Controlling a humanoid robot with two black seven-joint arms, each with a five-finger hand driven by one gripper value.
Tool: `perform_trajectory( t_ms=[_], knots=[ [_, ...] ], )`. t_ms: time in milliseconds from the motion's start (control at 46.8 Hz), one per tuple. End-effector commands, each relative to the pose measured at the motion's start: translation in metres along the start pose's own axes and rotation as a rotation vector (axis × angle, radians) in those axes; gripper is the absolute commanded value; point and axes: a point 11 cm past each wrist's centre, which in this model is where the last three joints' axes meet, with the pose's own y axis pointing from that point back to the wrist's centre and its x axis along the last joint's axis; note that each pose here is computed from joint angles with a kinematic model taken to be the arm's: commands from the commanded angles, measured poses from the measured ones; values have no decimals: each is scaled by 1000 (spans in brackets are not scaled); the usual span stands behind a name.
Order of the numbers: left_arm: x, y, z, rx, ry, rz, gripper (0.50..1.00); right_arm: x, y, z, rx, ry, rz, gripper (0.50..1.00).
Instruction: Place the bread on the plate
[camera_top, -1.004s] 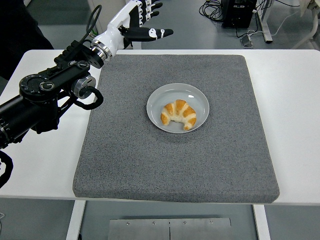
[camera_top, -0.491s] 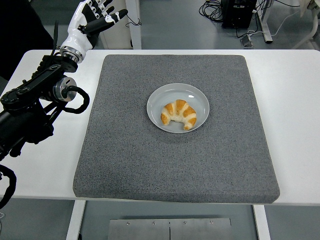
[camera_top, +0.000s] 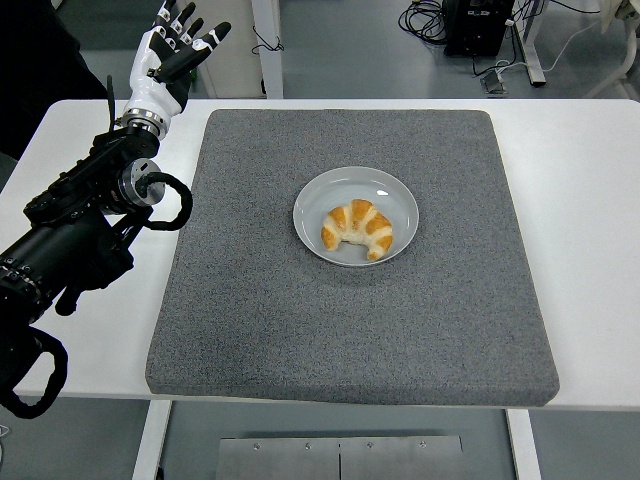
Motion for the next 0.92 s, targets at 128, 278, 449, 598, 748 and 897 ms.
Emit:
perform_trajectory(
  t_ms=[128,278,449,598,748,897],
  knots=[
    [18,2,-2,3,25,48,961,0,0,0,0,1,0,1000],
    [31,3,-3,-4,86,82,961,0,0,0,0,1,-1,1000],
    [35,2,-2,19,88,67,965,0,0,0,0,1,1,1000],
    [32,1,-6,56,92,62,966,-1,-1,-3,6,-5,-3,1000],
    [29,0,-4,51,93,57,966,0,-1,-2,3,0,-2,1000],
    [32,-3,3,39,87,67,966,-1,1,2,-5,4,-4,1000]
  ],
)
